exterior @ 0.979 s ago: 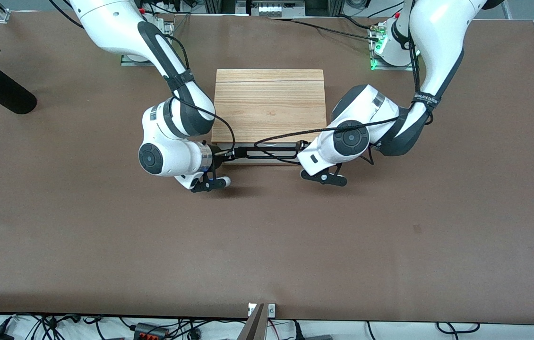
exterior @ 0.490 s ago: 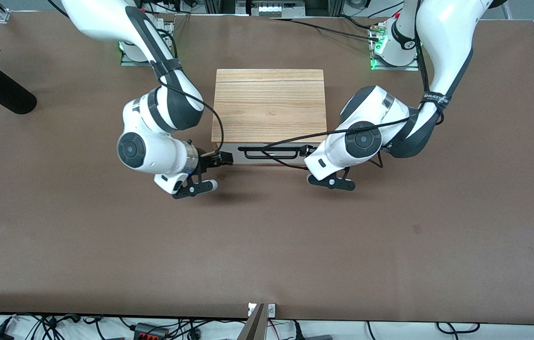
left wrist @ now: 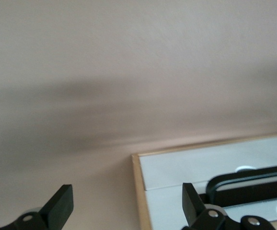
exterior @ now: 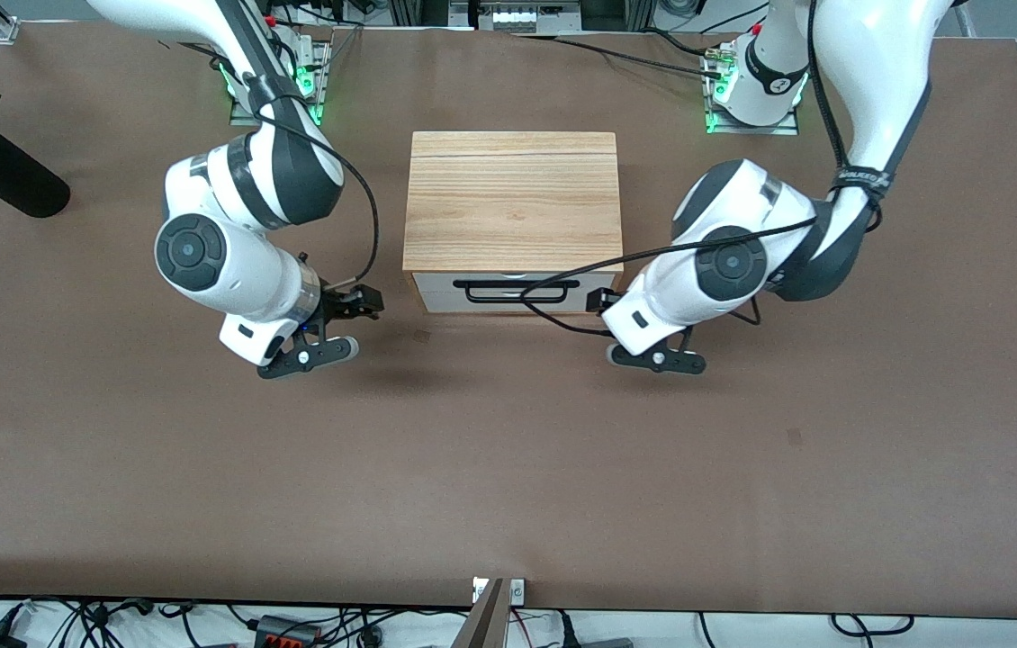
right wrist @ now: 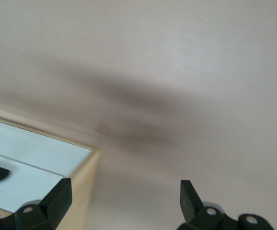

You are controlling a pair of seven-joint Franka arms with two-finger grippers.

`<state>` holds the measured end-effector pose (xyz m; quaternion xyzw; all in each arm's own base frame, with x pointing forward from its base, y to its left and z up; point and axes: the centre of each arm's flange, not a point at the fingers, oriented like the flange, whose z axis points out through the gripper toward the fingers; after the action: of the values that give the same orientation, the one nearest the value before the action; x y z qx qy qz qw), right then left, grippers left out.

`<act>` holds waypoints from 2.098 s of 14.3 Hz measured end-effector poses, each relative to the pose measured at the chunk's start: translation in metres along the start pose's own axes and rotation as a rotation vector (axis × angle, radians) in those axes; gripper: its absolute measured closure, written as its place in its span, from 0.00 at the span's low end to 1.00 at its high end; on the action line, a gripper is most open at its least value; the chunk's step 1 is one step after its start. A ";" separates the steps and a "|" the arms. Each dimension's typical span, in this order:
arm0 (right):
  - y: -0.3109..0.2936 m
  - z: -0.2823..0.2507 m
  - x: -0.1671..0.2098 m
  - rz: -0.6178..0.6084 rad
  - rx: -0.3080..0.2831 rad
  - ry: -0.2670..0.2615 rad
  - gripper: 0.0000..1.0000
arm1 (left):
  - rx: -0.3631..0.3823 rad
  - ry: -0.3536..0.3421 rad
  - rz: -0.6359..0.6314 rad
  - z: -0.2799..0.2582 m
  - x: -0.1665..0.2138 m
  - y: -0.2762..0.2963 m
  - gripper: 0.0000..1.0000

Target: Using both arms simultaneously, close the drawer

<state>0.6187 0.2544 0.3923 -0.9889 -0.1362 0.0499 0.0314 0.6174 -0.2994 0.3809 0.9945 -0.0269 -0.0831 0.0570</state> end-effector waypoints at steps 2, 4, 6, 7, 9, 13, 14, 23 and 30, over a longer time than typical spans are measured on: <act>0.020 -0.018 -0.007 0.000 -0.074 -0.012 0.00 | 0.009 0.042 -0.030 -0.024 0.003 -0.017 0.00; 0.036 -0.038 -0.017 0.010 -0.120 -0.028 0.00 | 0.027 0.082 -0.064 -0.053 0.002 -0.037 0.00; 0.048 -0.057 -0.028 0.021 -0.152 -0.055 0.00 | 0.054 0.102 -0.114 -0.083 -0.002 -0.065 0.00; 0.053 -0.071 -0.033 0.031 -0.157 -0.067 0.00 | 0.064 0.104 -0.138 -0.097 -0.006 -0.078 0.00; 0.066 -0.099 -0.045 0.060 -0.160 -0.103 0.00 | 0.075 0.115 -0.182 -0.124 -0.015 -0.100 0.00; 0.096 -0.140 -0.071 0.129 -0.160 -0.206 0.00 | 0.094 0.157 -0.233 -0.179 -0.042 -0.129 0.00; 0.104 -0.150 -0.077 0.147 -0.163 -0.220 0.00 | 0.100 0.159 -0.239 -0.190 -0.051 -0.133 0.00; 0.166 -0.187 -0.090 0.240 -0.152 -0.154 0.00 | 0.138 0.108 -0.216 -0.203 -0.079 -0.164 0.00; 0.219 -0.204 -0.147 0.305 -0.094 0.023 0.00 | 0.151 0.095 -0.033 -0.208 -0.087 -0.183 0.00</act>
<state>0.5578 -0.0059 0.5919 -0.9990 0.0138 0.0365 -0.0212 0.5751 -0.0893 0.5774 0.9991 -0.0140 -0.0343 -0.0185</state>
